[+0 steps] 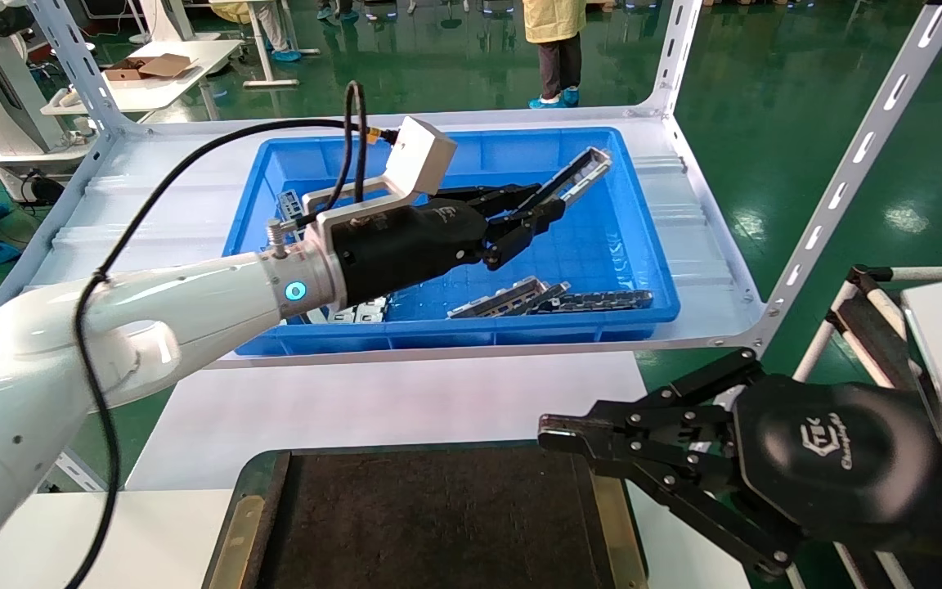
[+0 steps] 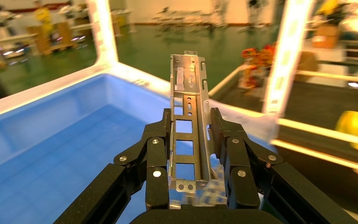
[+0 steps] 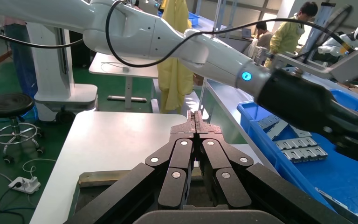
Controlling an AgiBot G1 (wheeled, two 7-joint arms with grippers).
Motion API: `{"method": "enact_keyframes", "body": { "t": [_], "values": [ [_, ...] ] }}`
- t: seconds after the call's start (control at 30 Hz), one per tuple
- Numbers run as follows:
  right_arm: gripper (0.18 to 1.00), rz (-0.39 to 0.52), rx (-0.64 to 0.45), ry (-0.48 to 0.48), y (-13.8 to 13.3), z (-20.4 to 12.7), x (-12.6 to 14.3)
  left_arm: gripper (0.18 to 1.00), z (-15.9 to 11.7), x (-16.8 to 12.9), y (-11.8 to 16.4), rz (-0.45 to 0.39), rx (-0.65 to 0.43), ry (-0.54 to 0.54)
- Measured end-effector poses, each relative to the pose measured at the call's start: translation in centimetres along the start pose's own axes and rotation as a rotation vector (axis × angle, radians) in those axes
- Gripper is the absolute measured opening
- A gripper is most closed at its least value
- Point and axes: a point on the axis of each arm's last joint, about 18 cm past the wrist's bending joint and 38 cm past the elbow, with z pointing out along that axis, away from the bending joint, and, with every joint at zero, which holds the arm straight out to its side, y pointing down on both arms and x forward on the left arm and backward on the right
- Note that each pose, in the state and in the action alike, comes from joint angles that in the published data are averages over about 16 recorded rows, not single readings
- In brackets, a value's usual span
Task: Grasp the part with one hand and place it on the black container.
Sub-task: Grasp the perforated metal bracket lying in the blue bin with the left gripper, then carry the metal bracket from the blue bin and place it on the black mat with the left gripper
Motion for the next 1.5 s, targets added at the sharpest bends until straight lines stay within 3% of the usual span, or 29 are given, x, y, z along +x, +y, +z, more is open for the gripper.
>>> {"method": "enact_keyframes", "body": {
  "t": [0.4, 0.73, 0.93, 1.2, 1.5],
  "values": [
    [0.191, 0.000, 0.000, 0.000, 0.0, 0.0, 0.0, 0.359, -5.1, 4.7, 2.3, -0.012, 0.001, 0.220],
    [0.191, 0.000, 0.000, 0.000, 0.0, 0.0, 0.0, 0.358, -8.2, 9.7, 8.4, -0.129, -0.089, 0.255],
    [0.191, 0.000, 0.000, 0.000, 0.0, 0.0, 0.0, 0.358, -9.3, 12.5, 13.9, -0.259, -0.161, 0.172],
    [0.191, 0.000, 0.000, 0.000, 0.0, 0.0, 0.0, 0.358, -9.4, 15.7, 21.1, -0.428, -0.240, -0.030],
    [0.191, 0.000, 0.000, 0.000, 0.0, 0.0, 0.0, 0.358, -7.5, 17.4, 25.5, -0.552, -0.262, -0.283]
  ]
}}
